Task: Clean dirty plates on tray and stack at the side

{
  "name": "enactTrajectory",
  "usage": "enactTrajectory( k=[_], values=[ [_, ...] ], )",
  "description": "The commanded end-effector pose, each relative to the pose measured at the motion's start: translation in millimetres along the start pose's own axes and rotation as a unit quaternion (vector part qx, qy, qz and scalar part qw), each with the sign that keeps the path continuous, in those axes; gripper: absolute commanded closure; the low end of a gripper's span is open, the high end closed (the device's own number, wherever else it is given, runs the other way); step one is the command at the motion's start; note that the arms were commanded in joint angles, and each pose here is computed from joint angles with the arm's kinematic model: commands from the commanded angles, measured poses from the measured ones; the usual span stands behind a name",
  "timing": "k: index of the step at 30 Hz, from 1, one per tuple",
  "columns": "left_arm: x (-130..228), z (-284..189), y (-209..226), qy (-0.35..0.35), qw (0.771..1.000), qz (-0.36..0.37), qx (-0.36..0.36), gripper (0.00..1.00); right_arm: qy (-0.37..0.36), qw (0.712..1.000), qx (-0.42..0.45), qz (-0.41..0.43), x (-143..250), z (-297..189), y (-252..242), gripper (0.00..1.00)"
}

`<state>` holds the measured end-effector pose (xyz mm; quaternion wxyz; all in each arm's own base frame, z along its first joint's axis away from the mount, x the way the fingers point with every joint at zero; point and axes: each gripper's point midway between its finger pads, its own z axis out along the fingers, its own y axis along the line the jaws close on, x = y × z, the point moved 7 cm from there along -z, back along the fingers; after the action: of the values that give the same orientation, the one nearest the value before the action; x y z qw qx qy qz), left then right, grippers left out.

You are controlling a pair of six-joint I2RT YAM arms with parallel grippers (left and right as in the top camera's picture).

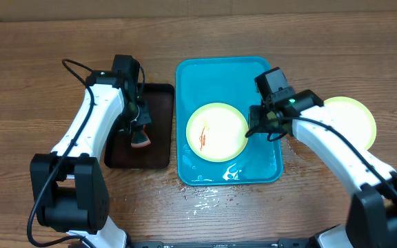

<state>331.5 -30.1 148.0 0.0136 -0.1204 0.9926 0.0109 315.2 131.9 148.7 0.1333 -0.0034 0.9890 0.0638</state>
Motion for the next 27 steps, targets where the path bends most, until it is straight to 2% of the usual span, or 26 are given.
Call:
enactTrajectory(
  k=[1,6,8,13,21,27],
  values=[
    [-12.9,-33.0,-10.1,-0.043,0.999,0.024,0.011,0.96,0.030,0.999,-0.011,-0.028,2.5,23.7,1.2,0.67],
    [-15.3,-66.6,-28.3,-0.069,0.996,0.047,0.023,0.96,0.061,0.998,-0.008,-0.027,6.5,51.6,0.8,0.66],
    [-14.6,-78.2,-39.5,-0.081,0.994,0.061,0.029,0.96,0.070,0.996,-0.023,-0.043,7.7,59.3,3.8,0.70],
    [-8.6,-90.8,-69.8,-0.101,0.989,0.093,0.054,0.96,0.090,0.994,-0.031,-0.047,13.3,72.2,4.2,0.96],
    [-0.7,-89.7,-102.7,-0.096,0.985,0.088,0.114,0.96,0.110,0.992,-0.033,-0.047,29.0,91.9,-1.1,0.96],
    [8.2,-64.8,-142.6,-0.063,0.979,0.093,0.170,0.96,0.109,0.992,-0.033,-0.047,28.5,91.9,-0.9,0.96]
  ],
)
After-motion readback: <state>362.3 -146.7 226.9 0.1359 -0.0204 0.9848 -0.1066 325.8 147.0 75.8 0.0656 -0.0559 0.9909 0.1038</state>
